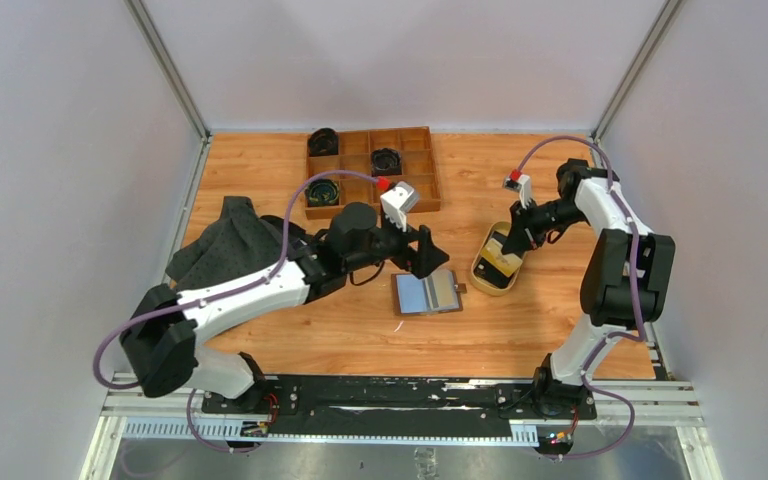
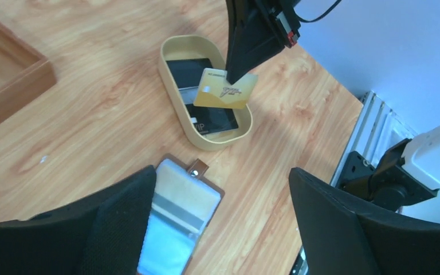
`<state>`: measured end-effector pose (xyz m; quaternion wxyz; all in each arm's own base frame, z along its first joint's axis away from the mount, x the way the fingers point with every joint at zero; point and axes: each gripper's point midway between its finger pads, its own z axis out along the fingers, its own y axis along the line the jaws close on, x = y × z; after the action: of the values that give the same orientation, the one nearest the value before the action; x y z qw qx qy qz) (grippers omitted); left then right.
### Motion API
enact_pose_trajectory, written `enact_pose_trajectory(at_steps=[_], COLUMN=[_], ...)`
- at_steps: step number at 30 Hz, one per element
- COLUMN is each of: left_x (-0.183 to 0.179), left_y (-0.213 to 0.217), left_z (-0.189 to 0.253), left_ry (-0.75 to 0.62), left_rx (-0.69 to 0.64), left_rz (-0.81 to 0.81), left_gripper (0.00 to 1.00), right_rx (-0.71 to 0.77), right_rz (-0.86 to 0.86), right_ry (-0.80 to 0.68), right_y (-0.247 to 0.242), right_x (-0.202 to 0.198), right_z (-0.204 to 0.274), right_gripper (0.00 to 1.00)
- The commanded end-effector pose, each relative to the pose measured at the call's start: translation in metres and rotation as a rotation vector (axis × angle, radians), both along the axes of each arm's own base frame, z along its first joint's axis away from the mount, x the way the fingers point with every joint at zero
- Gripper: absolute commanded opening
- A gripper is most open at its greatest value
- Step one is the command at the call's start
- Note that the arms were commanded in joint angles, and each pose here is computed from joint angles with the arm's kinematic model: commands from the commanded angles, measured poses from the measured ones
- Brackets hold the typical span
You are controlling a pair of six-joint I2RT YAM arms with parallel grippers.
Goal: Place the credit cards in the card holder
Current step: Pick up the credit card from the storage box.
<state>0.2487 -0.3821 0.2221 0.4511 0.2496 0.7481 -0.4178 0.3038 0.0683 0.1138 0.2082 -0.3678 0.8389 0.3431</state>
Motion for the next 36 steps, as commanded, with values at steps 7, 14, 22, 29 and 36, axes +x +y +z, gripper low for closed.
enact_pose_trajectory(at_steps=[7,14,22,29,36], left_x=[0.022,-0.01,-0.039,-0.034,-0.032], left_y=[0.053,0.039,0.009,-0.018,-0.034], left_z=[0.01,0.006,0.005,-0.006,-0.016], left_ry=[-0.194,-0.247,-0.366,-0.396,-0.446], left_rx=[0.059,-0.022,-0.25,-0.313,-0.295], left_rz=[0.117,-0.112,-0.265,-0.285,-0.307], left_gripper=[1.0,0.99,1.0,0.99,0.97], right_rx=[0.108,0.109,0.128,0.141,0.153], right_rz=[-0.035,-0.033,0.0,0.027,0.049], right_ry=[-0.024,-0.077,-0.119,-0.138,-0.161], right_y=[0.004,0.005,0.008,0.01,0.012], right_x=[0.0,0.0,-0.004,-0.006,-0.008], right_z=[0.012,0.016,0.016,0.013,0.012], right_gripper=[0.0,0.0,0.0,0.0,0.0])
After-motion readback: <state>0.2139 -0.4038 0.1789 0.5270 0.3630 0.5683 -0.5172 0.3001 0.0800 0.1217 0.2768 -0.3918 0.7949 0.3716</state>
